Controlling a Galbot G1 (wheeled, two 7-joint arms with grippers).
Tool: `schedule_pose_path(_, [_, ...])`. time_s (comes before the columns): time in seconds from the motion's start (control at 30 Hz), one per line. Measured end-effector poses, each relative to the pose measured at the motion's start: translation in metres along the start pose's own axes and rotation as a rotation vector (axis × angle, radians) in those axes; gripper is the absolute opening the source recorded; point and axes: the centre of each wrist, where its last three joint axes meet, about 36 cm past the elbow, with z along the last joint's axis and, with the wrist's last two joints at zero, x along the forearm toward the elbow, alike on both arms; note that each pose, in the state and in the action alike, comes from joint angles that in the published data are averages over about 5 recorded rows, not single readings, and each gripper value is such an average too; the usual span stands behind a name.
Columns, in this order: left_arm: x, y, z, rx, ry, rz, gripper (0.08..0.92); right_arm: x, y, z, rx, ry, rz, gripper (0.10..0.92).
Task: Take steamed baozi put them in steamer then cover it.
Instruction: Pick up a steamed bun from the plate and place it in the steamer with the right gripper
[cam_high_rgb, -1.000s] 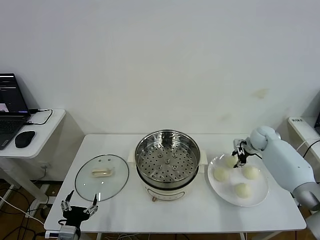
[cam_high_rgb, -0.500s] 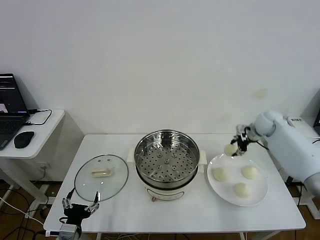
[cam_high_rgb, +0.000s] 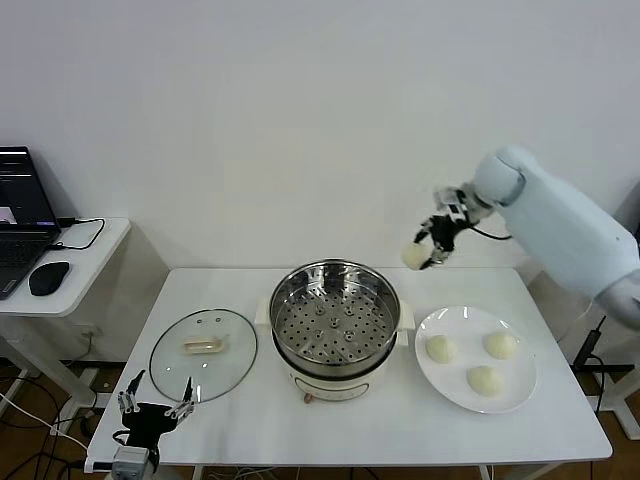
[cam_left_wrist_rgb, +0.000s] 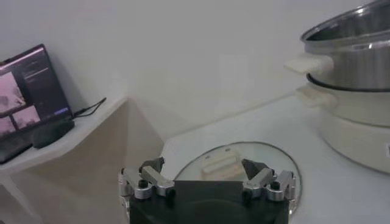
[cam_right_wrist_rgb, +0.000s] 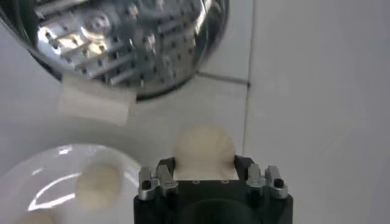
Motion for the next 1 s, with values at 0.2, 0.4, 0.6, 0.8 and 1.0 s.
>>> schedule_pose_path(0.2, [0.001,0.0,0.003,0.002,0.009,-0.007,0.823,-0.013,-0.018,-0.046,0.214,-0.052,-0.034,0.611])
schedule_pose_path(0.4, [0.002,-0.002,0.004,0.005,0.016,-0.011,0.823,-0.035,-0.026,-0.084,0.438,-0.094,-0.049,0.611])
schedule_pose_path(0.6, [0.003,-0.003,0.006,0.003,0.022,-0.013,0.823,-0.047,-0.031,-0.116,0.643,-0.093,-0.038,0.611])
schedule_pose_path(0.8, [0.004,-0.004,0.007,0.001,0.026,-0.014,0.823,-0.062,-0.032,-0.135,0.799,-0.055,-0.035,0.611])
schedule_pose_path(1.0, [0.003,-0.004,0.007,0.001,0.025,-0.011,0.823,-0.079,-0.029,-0.144,0.89,-0.02,-0.06,0.611])
